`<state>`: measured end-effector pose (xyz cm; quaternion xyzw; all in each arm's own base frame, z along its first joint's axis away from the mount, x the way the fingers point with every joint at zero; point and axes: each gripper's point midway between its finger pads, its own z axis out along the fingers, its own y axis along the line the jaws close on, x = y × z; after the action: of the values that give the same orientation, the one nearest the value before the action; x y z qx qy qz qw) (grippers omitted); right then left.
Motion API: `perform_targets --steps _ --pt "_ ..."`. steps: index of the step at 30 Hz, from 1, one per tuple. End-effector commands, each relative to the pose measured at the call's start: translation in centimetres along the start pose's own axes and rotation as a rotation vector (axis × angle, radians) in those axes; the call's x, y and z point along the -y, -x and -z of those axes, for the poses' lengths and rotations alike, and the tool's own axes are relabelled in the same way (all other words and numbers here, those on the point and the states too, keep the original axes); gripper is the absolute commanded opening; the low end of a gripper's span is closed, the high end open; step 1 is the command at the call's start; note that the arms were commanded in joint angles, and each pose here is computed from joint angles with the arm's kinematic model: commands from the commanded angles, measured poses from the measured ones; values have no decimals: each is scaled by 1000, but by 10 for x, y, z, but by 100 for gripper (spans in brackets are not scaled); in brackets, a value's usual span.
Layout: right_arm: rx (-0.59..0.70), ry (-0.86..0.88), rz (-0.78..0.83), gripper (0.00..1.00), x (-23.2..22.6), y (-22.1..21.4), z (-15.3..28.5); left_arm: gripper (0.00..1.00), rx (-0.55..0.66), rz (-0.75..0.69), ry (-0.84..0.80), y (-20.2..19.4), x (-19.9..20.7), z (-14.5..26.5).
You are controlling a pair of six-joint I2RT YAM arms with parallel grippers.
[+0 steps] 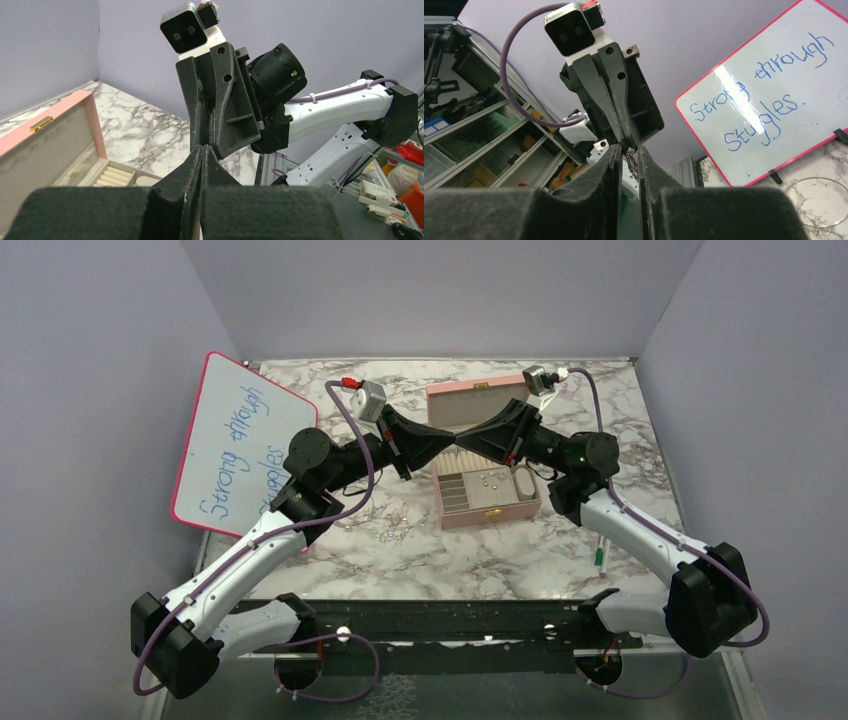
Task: Organize the mixed jewelry
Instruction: Pick up the jewelry from the center of the board.
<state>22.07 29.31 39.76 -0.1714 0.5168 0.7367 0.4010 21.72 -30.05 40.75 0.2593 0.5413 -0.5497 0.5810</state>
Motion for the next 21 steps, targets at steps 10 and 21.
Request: perform_targets --steps 10,21 --pt "51 1 35 4 -17 7 3 0 43 -12 -15 13 6 -2" --pt "49 -102 20 1 -2 8 4 37 61 -2 27 13 0 2"
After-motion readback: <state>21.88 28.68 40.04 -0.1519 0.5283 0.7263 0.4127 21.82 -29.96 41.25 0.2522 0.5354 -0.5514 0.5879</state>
